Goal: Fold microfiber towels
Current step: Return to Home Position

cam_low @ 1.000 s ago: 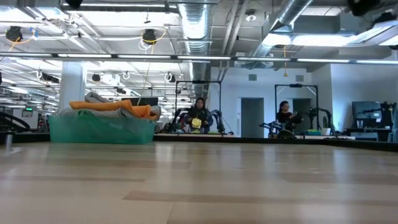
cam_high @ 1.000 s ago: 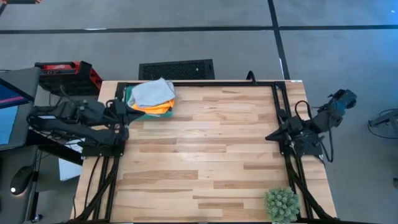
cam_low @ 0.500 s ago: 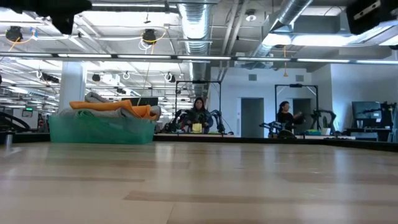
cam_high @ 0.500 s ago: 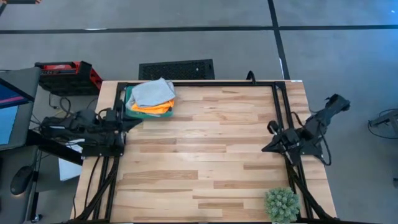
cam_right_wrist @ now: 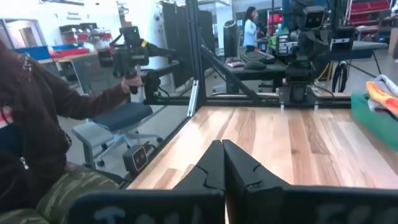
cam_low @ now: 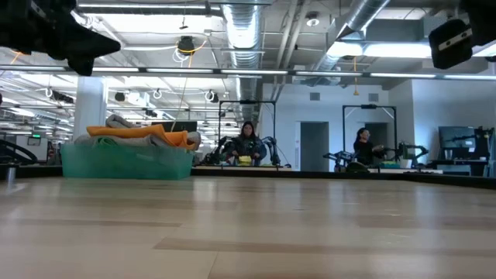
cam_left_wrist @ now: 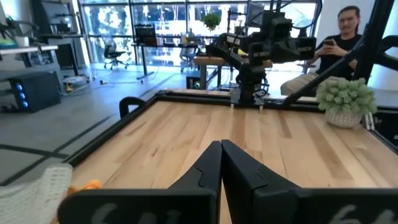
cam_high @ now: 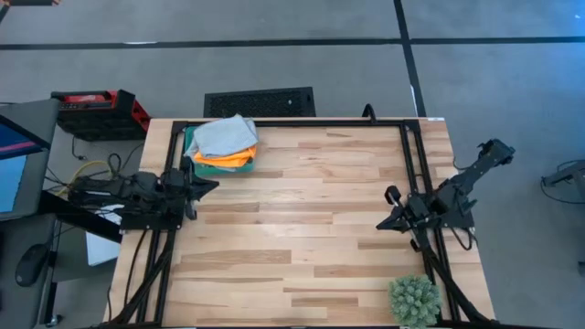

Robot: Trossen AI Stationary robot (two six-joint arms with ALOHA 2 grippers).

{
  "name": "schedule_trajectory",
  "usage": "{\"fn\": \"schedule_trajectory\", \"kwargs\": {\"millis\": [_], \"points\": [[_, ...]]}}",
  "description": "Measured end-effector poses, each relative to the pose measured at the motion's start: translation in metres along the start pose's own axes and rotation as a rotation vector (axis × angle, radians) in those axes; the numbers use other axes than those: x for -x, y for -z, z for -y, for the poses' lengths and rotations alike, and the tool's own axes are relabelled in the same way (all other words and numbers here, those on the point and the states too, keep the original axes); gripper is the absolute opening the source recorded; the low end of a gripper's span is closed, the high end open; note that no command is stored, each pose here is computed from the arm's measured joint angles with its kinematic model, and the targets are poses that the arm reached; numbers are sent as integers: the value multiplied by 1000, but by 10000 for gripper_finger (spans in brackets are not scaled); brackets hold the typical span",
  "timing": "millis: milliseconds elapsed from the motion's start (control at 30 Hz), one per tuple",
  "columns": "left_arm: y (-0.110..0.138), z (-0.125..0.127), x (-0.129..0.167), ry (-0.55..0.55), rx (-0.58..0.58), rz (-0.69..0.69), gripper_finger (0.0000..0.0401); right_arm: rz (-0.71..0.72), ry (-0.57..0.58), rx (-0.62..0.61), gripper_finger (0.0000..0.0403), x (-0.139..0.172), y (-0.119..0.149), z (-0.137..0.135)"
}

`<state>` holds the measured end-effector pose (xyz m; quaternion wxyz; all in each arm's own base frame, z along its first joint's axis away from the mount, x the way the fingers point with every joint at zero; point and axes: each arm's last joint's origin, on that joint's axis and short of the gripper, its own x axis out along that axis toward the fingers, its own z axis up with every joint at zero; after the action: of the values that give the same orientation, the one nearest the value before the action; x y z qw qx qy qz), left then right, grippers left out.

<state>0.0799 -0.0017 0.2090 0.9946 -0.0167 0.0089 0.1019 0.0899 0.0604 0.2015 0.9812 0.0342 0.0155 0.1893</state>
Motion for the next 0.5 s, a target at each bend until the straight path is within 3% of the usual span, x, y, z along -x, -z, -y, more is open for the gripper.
{"fn": "schedule_trajectory", "kwargs": {"millis": [267,500], "points": [[33,4,-14,0,-54,32,0,9,1,23,14,-2,18,1],[34,4,-15,-12,-95,31,0,21,1,22,9,-3,32,2]]}}
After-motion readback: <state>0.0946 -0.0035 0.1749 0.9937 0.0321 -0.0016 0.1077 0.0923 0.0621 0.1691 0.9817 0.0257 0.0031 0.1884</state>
